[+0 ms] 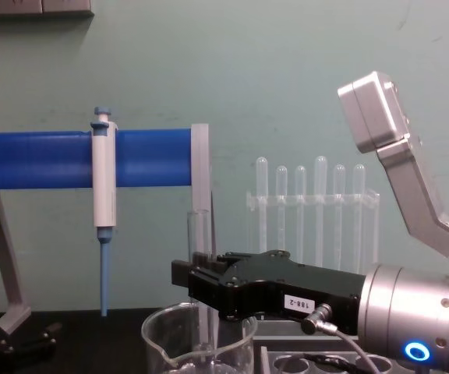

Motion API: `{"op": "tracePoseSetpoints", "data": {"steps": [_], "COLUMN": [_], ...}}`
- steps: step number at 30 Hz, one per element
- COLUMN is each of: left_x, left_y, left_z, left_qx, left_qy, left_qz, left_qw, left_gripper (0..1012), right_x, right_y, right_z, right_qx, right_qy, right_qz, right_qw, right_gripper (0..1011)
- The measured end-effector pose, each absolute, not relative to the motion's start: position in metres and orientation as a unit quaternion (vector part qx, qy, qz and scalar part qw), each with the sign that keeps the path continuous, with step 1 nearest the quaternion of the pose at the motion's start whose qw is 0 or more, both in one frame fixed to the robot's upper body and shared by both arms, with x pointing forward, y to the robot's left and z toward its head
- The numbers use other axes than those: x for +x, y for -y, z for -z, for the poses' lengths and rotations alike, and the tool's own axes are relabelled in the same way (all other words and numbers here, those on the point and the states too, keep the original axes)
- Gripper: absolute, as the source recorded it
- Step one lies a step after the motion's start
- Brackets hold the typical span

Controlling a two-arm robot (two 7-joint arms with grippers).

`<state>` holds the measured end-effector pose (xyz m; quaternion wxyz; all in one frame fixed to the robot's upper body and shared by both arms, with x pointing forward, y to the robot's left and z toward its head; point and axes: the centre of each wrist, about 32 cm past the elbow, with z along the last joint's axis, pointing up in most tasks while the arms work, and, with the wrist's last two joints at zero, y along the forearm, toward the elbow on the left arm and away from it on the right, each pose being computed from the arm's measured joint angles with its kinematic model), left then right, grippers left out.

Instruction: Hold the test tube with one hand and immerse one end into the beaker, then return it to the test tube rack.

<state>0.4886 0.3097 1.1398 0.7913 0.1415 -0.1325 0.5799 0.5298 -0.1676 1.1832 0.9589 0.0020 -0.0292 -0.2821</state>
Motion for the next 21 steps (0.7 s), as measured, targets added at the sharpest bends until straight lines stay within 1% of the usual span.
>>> {"op": "tracePoseSetpoints", "data": {"steps": [21], "left_x": [0.4886], "left_y": [-0.3097], "left_z": [-1.1398], "left_qx": [0.141], "left_qy": [0.132], "left_qz": [-0.58], "left_qw": [0.791], "left_gripper": [1000], "right_x": [0.5298], "right_y": [0.1676], "right_z": [-1.1832], "right_qx": [0.002], "right_qy": [0.029], "right_qz": [0.282], "right_qw": [0.959], "right_gripper": [225]}}
